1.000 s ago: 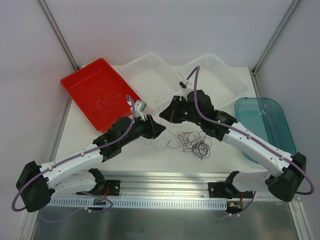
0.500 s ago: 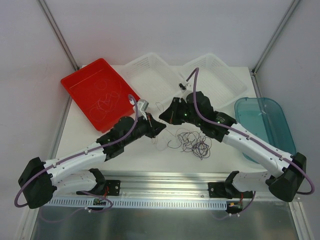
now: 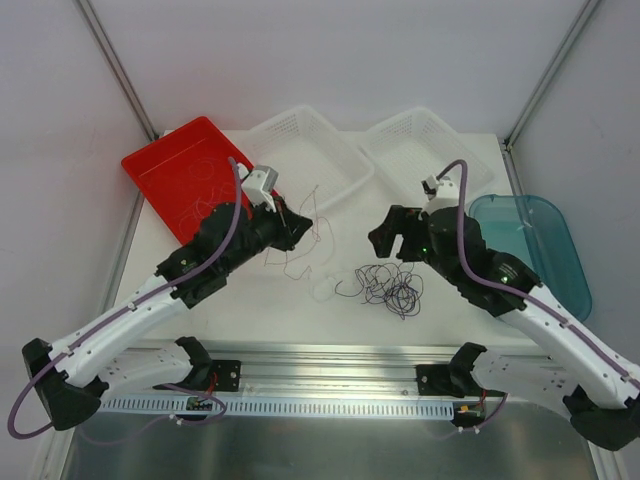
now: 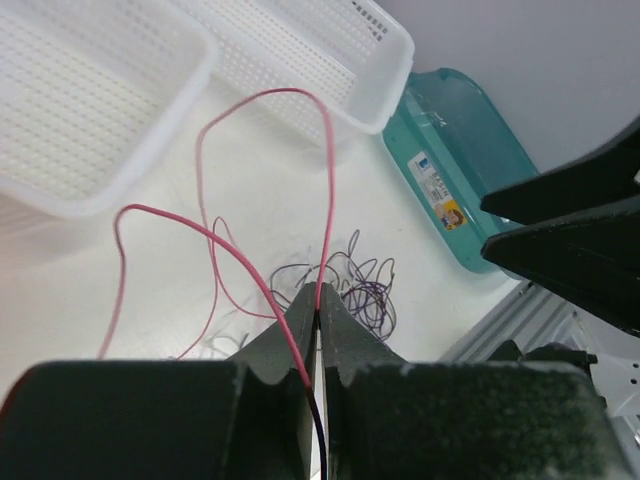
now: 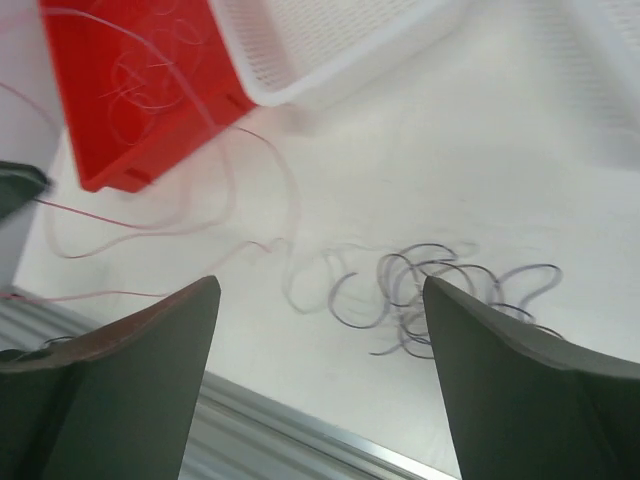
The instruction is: Untangle the cables
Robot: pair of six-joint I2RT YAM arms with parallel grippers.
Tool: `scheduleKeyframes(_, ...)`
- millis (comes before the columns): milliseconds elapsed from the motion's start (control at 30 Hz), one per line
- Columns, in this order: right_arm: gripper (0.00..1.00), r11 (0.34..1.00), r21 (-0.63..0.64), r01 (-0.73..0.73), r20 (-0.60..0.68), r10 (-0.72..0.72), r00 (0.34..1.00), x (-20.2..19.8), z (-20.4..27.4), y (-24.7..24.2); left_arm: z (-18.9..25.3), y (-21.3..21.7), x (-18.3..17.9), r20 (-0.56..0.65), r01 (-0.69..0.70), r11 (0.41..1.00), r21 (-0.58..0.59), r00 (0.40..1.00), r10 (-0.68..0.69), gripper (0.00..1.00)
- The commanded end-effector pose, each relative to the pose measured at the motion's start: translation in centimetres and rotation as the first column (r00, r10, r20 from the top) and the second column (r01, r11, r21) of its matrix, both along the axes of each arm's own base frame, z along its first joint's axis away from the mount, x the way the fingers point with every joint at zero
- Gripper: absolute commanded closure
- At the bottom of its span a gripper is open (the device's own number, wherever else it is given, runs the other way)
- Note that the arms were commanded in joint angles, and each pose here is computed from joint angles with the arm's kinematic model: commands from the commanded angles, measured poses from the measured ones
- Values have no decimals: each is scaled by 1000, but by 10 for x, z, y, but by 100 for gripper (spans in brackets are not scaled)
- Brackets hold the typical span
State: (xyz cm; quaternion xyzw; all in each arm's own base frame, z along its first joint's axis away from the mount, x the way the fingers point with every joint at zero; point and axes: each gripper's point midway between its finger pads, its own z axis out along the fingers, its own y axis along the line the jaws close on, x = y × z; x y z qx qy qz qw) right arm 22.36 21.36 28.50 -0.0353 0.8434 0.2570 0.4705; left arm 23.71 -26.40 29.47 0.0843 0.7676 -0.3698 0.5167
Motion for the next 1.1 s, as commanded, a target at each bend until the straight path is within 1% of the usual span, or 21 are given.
scheduleKeyframes(0,12,971,-180,158,46,-152,987,1,-20,-59,16,27,6,7,-46,992,117,999,45,100)
scheduleKeyframes(33,10,963,-193,189,58,-181,982,-4,-20,-73,37,29,7,32,-49,994,101,998,46,100)
scheduleKeyframes(67,8,958,-203,203,61,-195,979,-5,-23,-79,42,33,9,36,-49,992,115,998,46,100)
scheduleKeyframes(100,7,949,-226,218,58,-210,976,-8,-31,-87,40,34,8,9,-35,990,139,999,34,100)
scheduleKeyframes(133,6,938,-248,240,59,-233,971,-10,-36,-95,61,43,14,31,-62,990,124,998,58,100)
scheduleKeyframes(167,5,937,-241,252,66,-243,968,-14,-36,-102,67,47,17,43,-66,988,138,997,61,100)
scheduleKeyframes(200,4,931,-261,256,51,-251,967,-18,-46,-107,80,53,20,50,-80,986,149,996,73,100)
scheduleKeyframes(300,2,928,-262,266,38,-266,963,-26,-55,-116,92,73,38,79,-146,969,200,988,132,100)
scheduleKeyframes(367,1,926,-271,264,17,-270,963,-31,-66,-119,109,96,51,112,-219,952,211,974,199,100)
scheduleKeyframes(533,0,929,-258,265,0,-275,962,-38,-76,-124,124,137,88,150,-349,908,233,935,321,100)
scheduleKeyframes(567,0,930,-254,267,0,-276,961,-39,-77,-124,119,150,102,141,-380,891,250,924,354,100)
scheduleKeyframes(667,0,934,-243,261,0,-269,963,-40,-76,-123,121,168,121,140,-422,869,257,907,398,100)
scheduleKeyframes(700,3,935,-245,258,1,-266,964,-40,-76,-123,112,180,134,121,-446,852,276,895,429,100)
scheduleKeyframes(833,3,938,-245,245,-4,-254,967,-42,-79,-122,95,207,164,103,-488,811,324,870,482,100)
scheduleKeyframes(867,3,938,-246,243,-6,-252,968,-42,-80,-122,82,213,176,81,-490,801,344,865,495,100)
scheduleKeyframes(900,3,939,-247,239,-9,-249,969,-42,-82,-122,76,215,183,68,-478,809,342,871,486,100)
scheduleKeyframes(933,3,941,-245,234,-12,-244,970,-43,-82,-121,68,225,191,51,-488,800,350,862,504,100)
scheduleKeyframes(967,3,941,-247,231,-16,-242,970,-43,-84,-120,50,230,203,15,-480,796,369,859,511,100)
scheduleKeyframes(1033,3,942,-253,220,-26,-234,972,-44,-87,-119,31,243,218,-10,-483,787,385,850,526,100)
scheduleKeyframes(1067,3,943,-251,218,-29,-232,972,-44,-87,-118,9,244,229,-48,-463,784,413,849,527,100)
